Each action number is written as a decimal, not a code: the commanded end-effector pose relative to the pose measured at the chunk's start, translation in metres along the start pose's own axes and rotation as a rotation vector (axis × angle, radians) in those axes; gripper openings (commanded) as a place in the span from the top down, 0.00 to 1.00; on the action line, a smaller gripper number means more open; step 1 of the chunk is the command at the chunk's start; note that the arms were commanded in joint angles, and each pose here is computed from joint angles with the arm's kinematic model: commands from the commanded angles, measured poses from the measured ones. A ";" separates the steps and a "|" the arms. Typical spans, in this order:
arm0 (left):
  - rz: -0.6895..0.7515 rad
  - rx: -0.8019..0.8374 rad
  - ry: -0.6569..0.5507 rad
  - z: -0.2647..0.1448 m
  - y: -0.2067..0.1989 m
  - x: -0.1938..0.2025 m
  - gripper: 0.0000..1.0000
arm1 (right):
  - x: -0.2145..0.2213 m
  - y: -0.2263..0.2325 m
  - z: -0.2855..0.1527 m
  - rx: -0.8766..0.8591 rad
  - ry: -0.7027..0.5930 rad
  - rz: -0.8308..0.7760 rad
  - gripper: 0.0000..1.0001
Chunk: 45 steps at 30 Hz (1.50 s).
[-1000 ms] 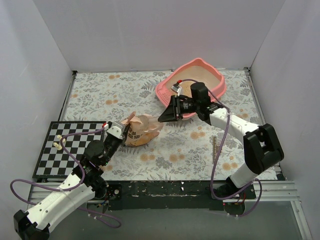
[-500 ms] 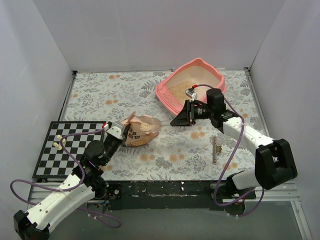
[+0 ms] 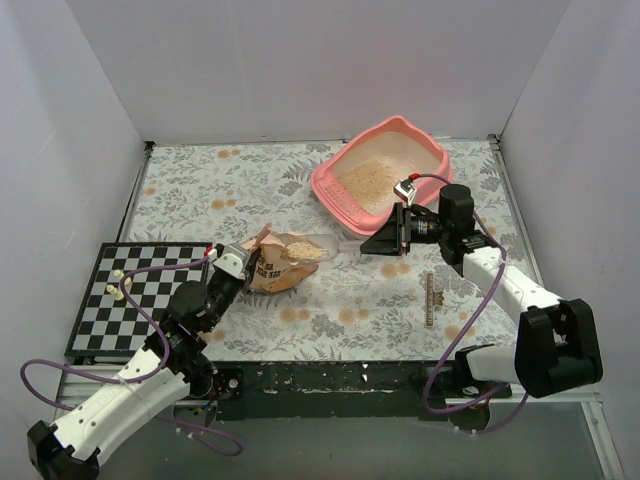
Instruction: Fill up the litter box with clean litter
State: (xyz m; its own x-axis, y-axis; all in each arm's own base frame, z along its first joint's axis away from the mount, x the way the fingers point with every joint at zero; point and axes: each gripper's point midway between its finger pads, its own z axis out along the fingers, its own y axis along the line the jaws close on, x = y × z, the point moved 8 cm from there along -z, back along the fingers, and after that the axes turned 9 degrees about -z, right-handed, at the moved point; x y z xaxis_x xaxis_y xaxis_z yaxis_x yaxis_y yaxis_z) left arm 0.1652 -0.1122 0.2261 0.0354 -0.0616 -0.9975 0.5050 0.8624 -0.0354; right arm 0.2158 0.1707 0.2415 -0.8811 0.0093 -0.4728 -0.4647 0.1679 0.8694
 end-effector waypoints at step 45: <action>-0.036 0.021 -0.068 -0.001 -0.003 -0.014 1.00 | -0.111 -0.084 -0.109 0.431 -0.588 0.090 0.99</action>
State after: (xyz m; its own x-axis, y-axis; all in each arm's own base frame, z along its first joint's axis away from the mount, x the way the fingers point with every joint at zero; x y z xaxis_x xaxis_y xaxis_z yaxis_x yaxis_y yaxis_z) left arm 0.1639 -0.1114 0.2264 0.0345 -0.0707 -0.9969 0.5048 0.8622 -0.0437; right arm 0.3235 0.0565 0.2288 -0.7482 0.5362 -0.3908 -0.2018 0.3772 0.9039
